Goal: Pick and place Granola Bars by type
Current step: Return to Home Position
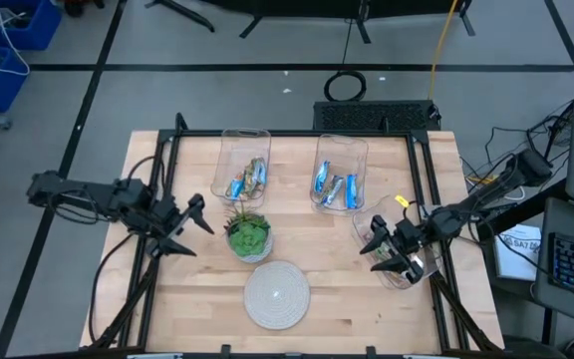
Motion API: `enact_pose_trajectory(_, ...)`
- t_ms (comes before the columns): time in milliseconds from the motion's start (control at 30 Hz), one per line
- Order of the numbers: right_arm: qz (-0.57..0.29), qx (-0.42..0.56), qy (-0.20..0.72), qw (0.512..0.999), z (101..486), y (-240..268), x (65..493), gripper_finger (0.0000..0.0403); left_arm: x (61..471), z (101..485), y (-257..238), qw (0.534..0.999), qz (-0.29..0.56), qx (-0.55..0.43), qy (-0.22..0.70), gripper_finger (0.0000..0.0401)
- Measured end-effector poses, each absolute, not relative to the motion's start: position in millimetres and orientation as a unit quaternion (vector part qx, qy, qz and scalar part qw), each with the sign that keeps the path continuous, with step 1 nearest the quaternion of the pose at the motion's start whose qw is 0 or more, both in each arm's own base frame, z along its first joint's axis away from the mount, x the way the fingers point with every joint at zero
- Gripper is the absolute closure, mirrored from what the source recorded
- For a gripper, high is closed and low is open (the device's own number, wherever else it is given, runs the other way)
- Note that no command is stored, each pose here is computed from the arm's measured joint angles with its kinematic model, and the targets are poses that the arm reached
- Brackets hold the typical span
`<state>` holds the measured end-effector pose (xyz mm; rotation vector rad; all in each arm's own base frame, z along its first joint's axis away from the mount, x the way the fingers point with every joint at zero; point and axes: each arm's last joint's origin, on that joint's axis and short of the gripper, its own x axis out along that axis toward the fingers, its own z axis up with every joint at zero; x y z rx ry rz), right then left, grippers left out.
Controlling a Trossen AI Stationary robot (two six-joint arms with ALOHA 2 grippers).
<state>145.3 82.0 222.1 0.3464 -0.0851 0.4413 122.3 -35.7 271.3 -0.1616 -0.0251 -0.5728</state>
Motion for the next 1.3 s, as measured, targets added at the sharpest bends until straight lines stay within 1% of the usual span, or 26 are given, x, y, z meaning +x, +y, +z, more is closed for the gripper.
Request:
enact_pose_trajectory(267, 0.212, 0.183, -0.037, 0.959, 201, 78, 138, 0.0193, 119, 229, -44, 0.94, -0.322, -0.085, -0.08, 0.0091)
enact_pose_trajectory(467, 0.195, 0.166, -0.055, 0.965, 192, 74, 133, 0.0193, 113, 211, -45, 0.928, -0.337, -0.091, -0.134, 0.0091)
enact_pose_trajectory(600, 0.194, 0.167, -0.074, 0.964, 185, 71, 128, 0.0193, 110, 207, -45, 0.924, -0.341, -0.094, -0.148, 0.0091)
enact_pose_trajectory(733, 0.166, 0.176, -0.111, 0.964, 191, 67, 125, 0.0193, 110, 207, -45, 0.924, -0.34, -0.094, -0.145, 0.0091)
enact_pose_trajectory(833, 0.14, 0.166, -0.123, 0.968, 193, 65, 124, 0.0193, 111, 205, -45, 0.927, -0.337, -0.094, -0.135, 0.0091)
enact_pose_trajectory(1000, 0.121, 0.139, -0.152, 0.971, 199, 61, 119, 0.0193, 112, 206, -43, 0.929, -0.329, -0.093, -0.144, 0.0091)
enact_pose_trajectory(1167, 0.123, 0.138, -0.163, 0.969, 203, 58, 113, 0.0193, 111, 210, -42, 0.927, -0.324, -0.09, -0.164, 0.0091)
enact_pose_trajectory(1300, 0.161, 0.15, -0.141, 0.965, 201, 57, 107, 0.0193, 111, 210, -42, 0.925, -0.328, -0.111, -0.158, 0.0091)
